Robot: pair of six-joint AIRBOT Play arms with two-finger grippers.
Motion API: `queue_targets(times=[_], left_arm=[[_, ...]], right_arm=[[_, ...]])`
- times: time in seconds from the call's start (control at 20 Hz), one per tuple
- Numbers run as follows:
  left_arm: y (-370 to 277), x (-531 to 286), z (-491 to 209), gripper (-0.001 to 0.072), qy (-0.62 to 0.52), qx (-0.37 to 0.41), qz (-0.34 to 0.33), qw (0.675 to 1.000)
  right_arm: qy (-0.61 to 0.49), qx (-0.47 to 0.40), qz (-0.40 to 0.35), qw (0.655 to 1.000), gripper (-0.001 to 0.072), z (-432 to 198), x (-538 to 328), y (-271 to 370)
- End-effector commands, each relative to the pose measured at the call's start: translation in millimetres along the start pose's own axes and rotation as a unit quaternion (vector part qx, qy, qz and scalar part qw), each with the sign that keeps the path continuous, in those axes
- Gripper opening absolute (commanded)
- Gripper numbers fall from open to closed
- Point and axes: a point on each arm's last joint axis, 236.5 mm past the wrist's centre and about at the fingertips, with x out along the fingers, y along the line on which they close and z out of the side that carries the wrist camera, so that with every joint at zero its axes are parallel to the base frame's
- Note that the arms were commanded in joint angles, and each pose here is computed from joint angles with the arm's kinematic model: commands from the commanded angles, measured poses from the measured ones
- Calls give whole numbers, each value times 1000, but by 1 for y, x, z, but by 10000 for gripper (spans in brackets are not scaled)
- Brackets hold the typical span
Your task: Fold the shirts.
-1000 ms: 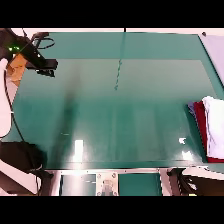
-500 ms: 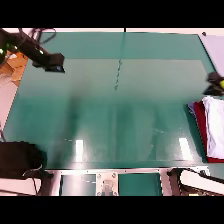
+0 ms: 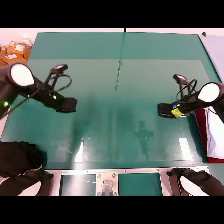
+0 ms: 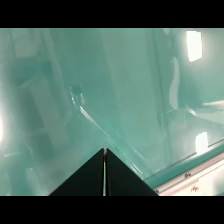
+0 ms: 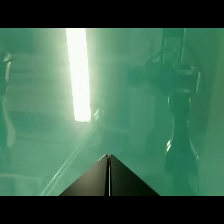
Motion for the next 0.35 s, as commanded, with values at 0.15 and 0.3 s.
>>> queue_targets(times=[0.15,0.3], left_arm=[[-1,6,-15,31,0,-6,0,1000],[-1,6,-15,31,0,-6,0,1000]], right_arm=[[-2,-23,14,1000,15,-11,7,16],[-2,-23,14,1000,15,-11,7,16]])
